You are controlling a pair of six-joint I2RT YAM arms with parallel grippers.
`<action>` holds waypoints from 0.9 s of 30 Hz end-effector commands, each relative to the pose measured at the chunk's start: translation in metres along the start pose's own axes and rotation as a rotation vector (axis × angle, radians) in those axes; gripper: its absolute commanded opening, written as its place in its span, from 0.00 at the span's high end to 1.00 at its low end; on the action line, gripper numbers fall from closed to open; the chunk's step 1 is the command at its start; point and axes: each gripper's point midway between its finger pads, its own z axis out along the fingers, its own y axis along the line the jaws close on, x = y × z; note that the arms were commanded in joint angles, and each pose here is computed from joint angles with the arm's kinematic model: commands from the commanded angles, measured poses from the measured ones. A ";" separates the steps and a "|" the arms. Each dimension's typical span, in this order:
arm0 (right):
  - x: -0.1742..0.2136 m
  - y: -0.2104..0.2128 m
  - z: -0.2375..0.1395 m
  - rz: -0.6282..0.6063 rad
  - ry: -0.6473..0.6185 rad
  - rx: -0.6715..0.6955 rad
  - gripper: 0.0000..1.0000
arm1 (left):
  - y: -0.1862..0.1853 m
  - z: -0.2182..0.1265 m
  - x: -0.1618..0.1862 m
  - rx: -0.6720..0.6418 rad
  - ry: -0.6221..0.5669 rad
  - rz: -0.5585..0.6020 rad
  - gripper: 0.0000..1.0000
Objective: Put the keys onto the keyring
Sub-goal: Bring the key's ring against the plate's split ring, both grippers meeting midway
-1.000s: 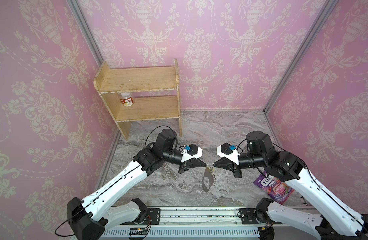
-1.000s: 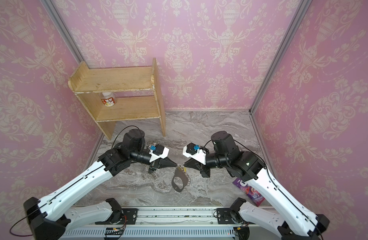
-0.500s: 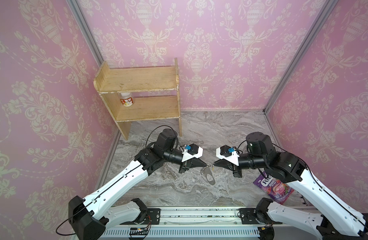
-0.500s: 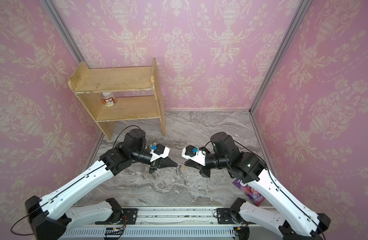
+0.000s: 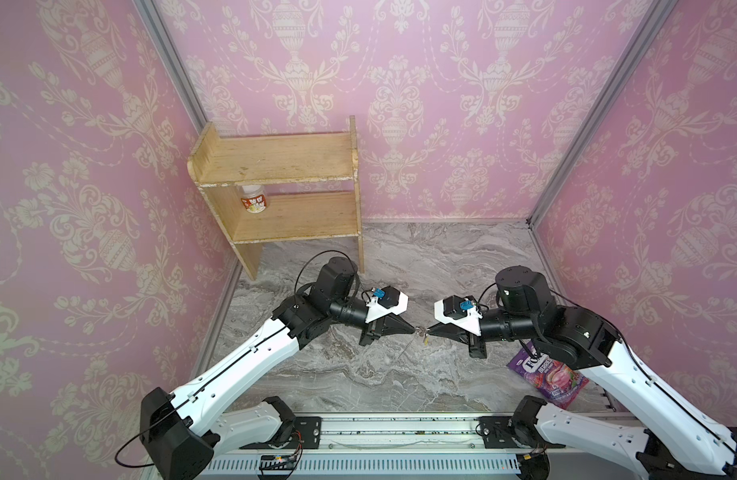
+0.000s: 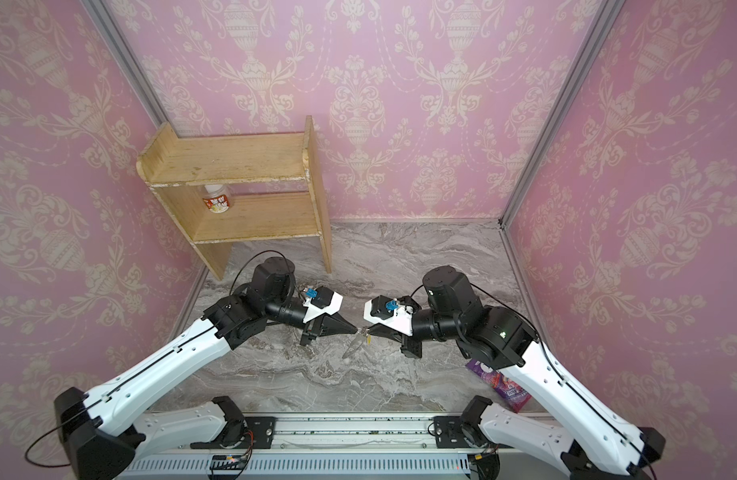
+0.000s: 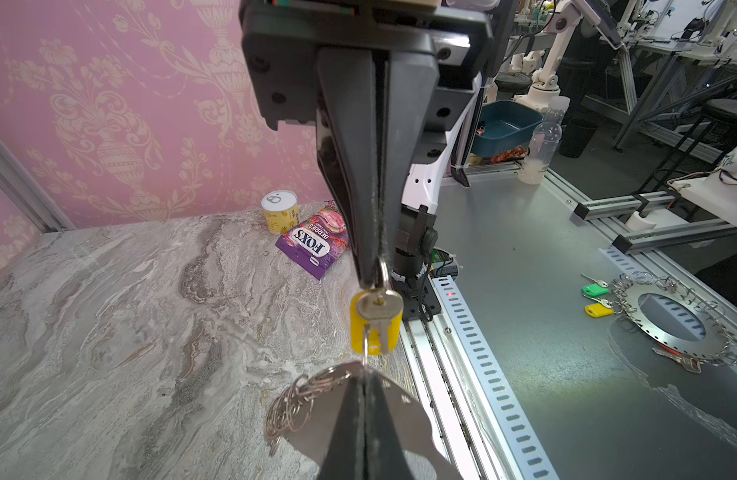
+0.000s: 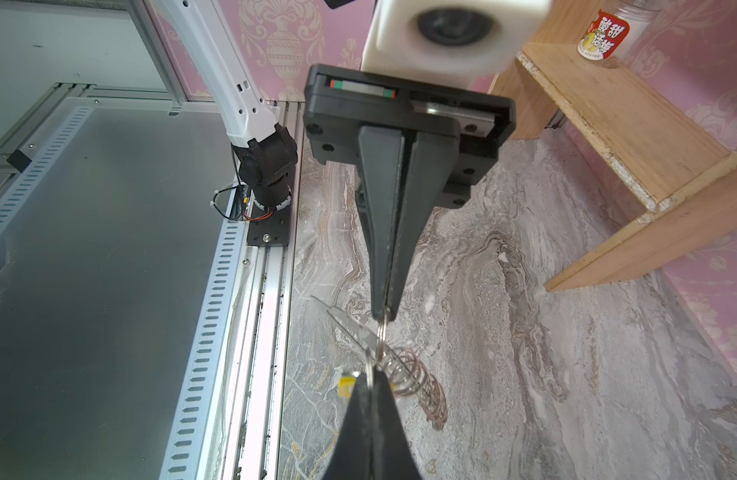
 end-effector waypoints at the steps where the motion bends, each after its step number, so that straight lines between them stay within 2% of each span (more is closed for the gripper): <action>1: -0.004 0.002 -0.003 -0.025 0.008 -0.002 1.00 | -0.005 -0.003 -0.012 0.026 -0.025 0.005 1.00; 27: -0.001 -0.004 0.004 -0.024 0.037 0.018 1.00 | -0.011 -0.004 -0.015 0.028 -0.025 0.022 1.00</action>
